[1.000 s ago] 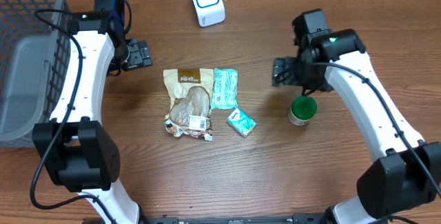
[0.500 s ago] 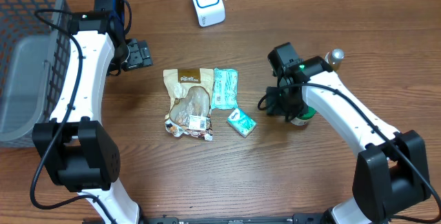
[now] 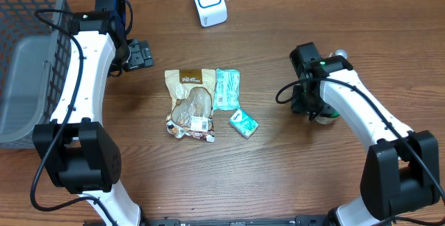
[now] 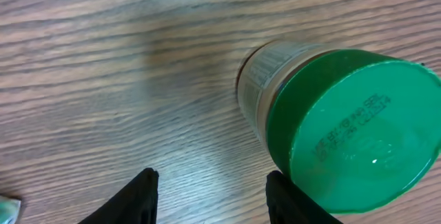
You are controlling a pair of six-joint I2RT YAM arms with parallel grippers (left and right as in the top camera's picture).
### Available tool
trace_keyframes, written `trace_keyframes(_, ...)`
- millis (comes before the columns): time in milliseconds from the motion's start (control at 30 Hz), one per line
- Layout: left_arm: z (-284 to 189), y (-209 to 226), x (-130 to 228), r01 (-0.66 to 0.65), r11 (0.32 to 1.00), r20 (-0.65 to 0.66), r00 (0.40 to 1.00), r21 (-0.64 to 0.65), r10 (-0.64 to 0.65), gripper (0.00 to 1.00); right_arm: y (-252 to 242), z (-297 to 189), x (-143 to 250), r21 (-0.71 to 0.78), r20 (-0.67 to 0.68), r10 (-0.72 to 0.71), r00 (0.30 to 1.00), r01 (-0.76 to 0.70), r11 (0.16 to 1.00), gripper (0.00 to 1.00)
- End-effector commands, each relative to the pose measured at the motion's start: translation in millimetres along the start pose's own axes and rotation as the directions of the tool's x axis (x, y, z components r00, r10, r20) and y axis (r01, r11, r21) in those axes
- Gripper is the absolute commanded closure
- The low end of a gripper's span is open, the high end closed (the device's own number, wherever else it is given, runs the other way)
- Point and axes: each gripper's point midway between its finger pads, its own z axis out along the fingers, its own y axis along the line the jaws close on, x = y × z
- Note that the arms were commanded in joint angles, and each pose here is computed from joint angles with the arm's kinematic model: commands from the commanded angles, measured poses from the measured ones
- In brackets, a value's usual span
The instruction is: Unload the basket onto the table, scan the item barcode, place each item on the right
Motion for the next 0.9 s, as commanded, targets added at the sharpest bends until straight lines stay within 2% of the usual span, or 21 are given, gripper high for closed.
trace_keyframes(0, -10.2, -1.0, -5.4, -0.006, 1.000, 0.034, 0.999, -0.002, 0.006, 0.00, 3.3, 0.6, -0.3, -0.019, 0.005, 0.013, 1.000, -0.013, 1.000, 0.53)
trace_keyframes(133, -10.2, -1.0, -5.4, -0.007, 1.000, 0.034, 0.999, -0.002, 0.007, 0.01, 42.7, -4.5, 7.2, -0.210, -0.037, -0.021, 0.999, 0.012, 0.978, 0.56)
trace_keyframes(233, -10.2, -1.0, -5.4, -0.007, 1.000, 0.034, 0.999, -0.002, 0.007, 0.01, 81.5, -16.1, 14.7, -0.388, -0.017, -0.164, 0.986, 0.145, 0.910, 0.55)
trace_keyframes(300, -10.2, -1.0, -5.4, -0.007, 1.000, 0.034, 0.999, -0.002, 0.007, 0.01, 102.0, -22.8, 18.4, -0.437, 0.038, -0.257, 0.966, 0.248, 0.864, 0.55)
trace_keyframes(733, -10.2, -1.0, -5.4, -0.007, 1.000, 0.034, 0.999, -0.002, 0.007, 0.00, 148.6, -33.8, 50.0, -0.389, 0.181, -0.531, 0.828, 0.556, 0.735, 0.56)
trace_keyframes(867, -10.2, -1.0, -5.4, -0.006, 1.000, 0.034, 0.999, -0.002, 0.006, 0.00, 164.6, -37.8, 60.0, -0.357, 0.222, -0.576, 0.787, 0.615, 0.702, 0.62)
